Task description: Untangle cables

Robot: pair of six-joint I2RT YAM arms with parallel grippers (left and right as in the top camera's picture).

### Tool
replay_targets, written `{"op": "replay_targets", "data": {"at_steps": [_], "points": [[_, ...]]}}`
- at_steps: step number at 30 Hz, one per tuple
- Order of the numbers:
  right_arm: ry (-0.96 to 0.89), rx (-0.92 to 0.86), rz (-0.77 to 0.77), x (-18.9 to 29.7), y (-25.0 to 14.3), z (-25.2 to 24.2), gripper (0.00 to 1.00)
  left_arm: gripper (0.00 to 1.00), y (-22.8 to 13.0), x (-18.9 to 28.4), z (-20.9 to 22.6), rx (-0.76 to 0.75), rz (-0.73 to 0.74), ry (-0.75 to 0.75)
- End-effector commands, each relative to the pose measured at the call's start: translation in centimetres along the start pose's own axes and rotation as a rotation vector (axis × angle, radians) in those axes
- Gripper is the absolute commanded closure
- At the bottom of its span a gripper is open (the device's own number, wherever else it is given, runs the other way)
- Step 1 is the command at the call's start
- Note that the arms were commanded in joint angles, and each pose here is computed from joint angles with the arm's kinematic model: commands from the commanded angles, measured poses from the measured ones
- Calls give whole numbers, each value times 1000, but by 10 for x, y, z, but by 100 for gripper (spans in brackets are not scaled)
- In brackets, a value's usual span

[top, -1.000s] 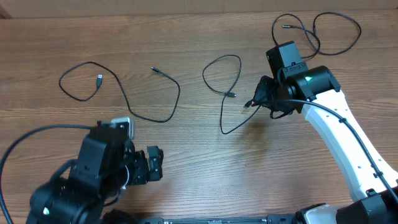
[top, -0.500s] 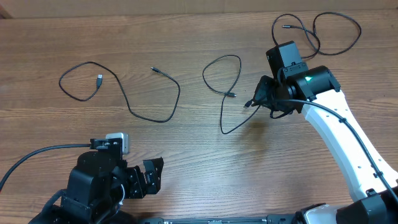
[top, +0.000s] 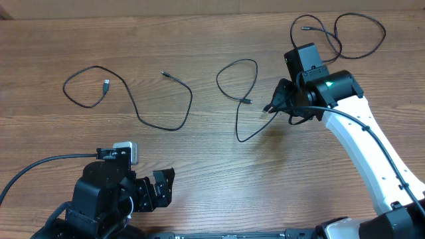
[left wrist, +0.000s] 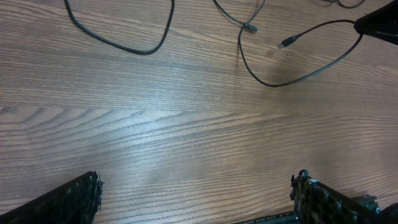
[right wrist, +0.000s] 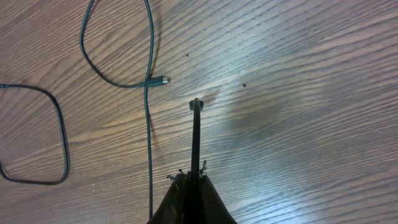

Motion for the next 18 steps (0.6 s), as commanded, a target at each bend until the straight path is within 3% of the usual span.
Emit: {"op": "replay_targets", "data": {"at_steps": [1, 18], "points": [[14, -4, -39, 9, 7, 3, 96, 0, -2, -1, -1, 1, 4, -7], [-46, 7, -38, 9, 4, -8, 96, 1, -2, -1, -1, 1, 4, -8]]}}
Point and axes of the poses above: each gripper's point midway between its finger pads, its own x axis back along the fingers, its own z axis along the line the jaws close on, y = z × x, the point moved 4 cm from there along x, back along the fingers, and after that the axes turned 7 degrees about -x, right-handed, at the moved point
